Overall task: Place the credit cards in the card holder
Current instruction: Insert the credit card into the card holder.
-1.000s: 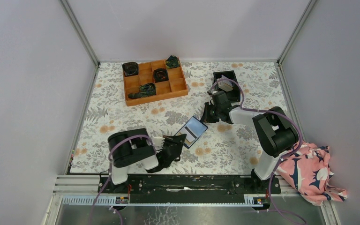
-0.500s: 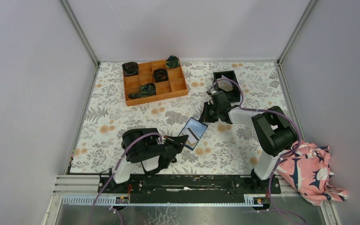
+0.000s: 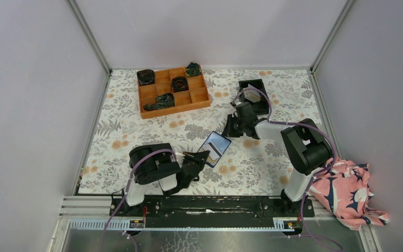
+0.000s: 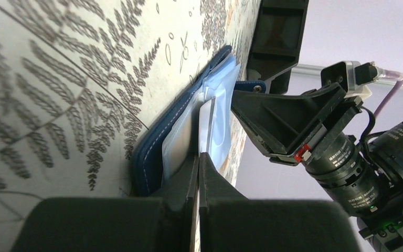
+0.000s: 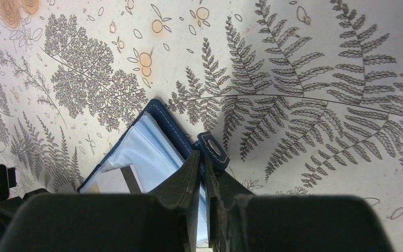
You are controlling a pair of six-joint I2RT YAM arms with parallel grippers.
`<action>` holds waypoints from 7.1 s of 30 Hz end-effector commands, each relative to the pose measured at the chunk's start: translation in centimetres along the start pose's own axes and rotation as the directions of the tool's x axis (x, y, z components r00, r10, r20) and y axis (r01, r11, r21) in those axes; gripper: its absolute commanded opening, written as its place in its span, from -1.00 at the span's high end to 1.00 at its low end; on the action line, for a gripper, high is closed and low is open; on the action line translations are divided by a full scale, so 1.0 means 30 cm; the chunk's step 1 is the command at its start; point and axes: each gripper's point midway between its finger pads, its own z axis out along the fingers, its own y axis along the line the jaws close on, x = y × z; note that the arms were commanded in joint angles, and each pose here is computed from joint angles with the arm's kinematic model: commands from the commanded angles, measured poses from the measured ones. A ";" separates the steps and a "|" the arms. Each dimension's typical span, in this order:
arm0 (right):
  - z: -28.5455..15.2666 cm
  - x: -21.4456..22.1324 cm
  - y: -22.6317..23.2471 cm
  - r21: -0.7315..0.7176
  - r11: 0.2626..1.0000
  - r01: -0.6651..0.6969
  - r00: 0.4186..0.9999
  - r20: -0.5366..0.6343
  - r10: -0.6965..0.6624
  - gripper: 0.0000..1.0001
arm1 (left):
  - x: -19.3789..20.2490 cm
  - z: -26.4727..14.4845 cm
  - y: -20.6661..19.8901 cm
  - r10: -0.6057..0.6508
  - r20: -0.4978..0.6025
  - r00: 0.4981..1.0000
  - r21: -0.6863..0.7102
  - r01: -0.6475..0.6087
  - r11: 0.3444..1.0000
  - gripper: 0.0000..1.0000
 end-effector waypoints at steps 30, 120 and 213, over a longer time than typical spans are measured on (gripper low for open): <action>0.033 0.176 -0.042 0.070 0.998 -0.006 0.990 -0.138 0.015 0.71 | -0.045 0.009 0.096 0.027 0.056 0.998 -0.046 -0.024 0.999 1.00; 0.011 0.325 -0.035 0.087 0.996 -0.019 0.987 -0.160 0.033 0.68 | -0.145 -0.065 0.190 0.135 -0.033 0.990 -0.203 -0.139 0.969 1.00; -0.157 0.359 0.467 -0.027 0.911 0.412 0.896 0.191 -0.400 1.00 | -0.069 -0.131 0.248 0.324 -0.174 0.930 -0.245 -0.359 0.901 0.12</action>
